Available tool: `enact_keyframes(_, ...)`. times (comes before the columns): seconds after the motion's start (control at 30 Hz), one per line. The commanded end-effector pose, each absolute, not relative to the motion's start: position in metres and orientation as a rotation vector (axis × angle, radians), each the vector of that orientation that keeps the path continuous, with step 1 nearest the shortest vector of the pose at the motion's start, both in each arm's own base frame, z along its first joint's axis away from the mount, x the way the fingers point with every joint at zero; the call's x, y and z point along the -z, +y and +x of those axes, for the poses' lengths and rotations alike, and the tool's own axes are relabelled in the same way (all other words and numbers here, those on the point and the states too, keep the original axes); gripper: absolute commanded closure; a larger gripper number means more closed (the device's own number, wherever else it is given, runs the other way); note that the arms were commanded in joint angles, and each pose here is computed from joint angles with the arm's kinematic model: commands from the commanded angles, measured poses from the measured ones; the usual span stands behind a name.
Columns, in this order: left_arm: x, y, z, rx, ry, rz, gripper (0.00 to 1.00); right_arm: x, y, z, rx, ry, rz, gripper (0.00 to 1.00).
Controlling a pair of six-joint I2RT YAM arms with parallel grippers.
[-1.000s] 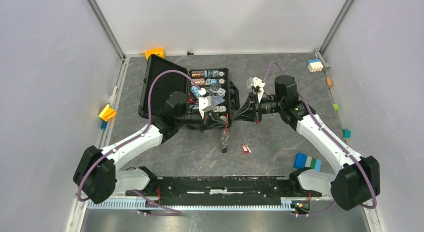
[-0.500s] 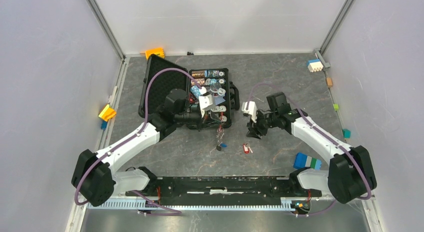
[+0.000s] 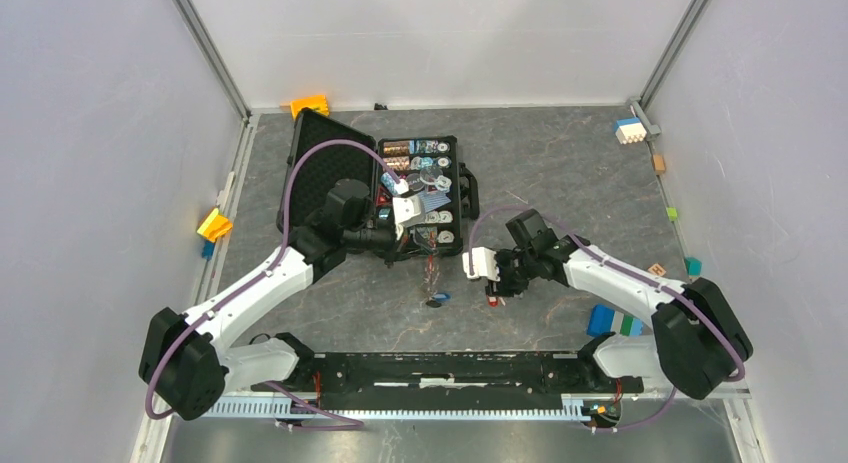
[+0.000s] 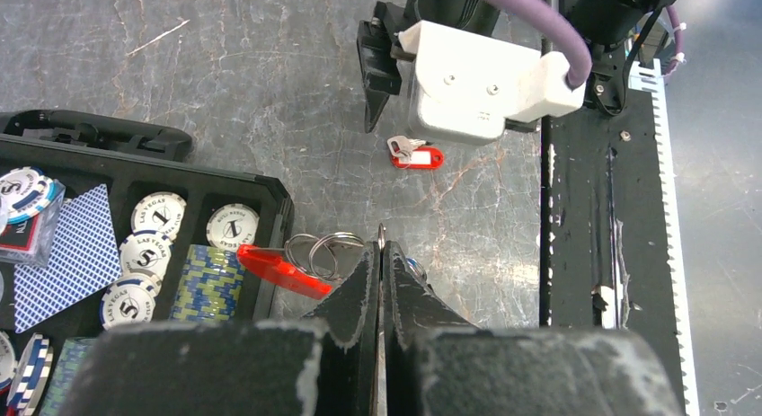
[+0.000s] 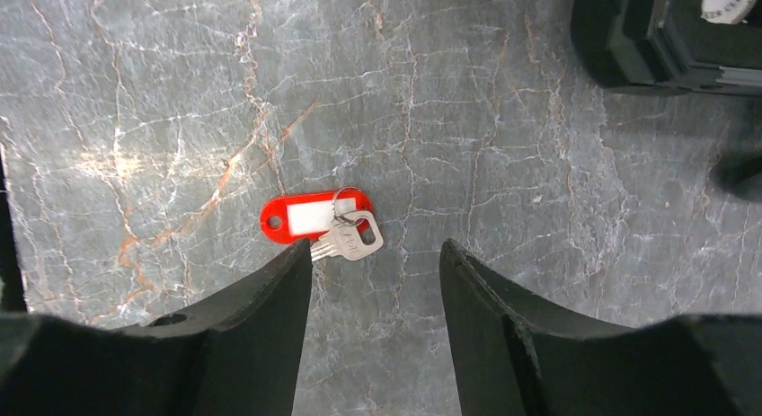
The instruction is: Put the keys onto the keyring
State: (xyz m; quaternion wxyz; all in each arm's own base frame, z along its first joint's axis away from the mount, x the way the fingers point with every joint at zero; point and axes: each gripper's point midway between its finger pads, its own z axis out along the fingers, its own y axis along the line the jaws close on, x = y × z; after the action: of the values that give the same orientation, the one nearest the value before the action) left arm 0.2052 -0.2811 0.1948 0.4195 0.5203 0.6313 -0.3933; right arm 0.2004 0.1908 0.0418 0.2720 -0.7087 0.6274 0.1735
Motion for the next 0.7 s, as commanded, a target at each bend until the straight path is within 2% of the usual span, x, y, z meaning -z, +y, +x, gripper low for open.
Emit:
enact_keyframes(0.0, -0.225, -0.284, 0.204, 0.978, 1.453, 1.343, 0.98, -0.043, 0.199, 0.215, -0.399, 1.571, -1.986, 0.41)
enact_keyframes(0.33, -0.225, -0.284, 0.205, 0.982, 1.454, 1.348, 0.98, -0.037, 0.208, 0.209, -0.454, 1.543, -2.031, 0.44)
enact_keyframes(0.67, -0.224, -0.283, 0.203, 0.977, 1.453, 1.355, 0.98, -0.030, 0.212, 0.206, -0.503, 1.550, -2.065, 0.53)
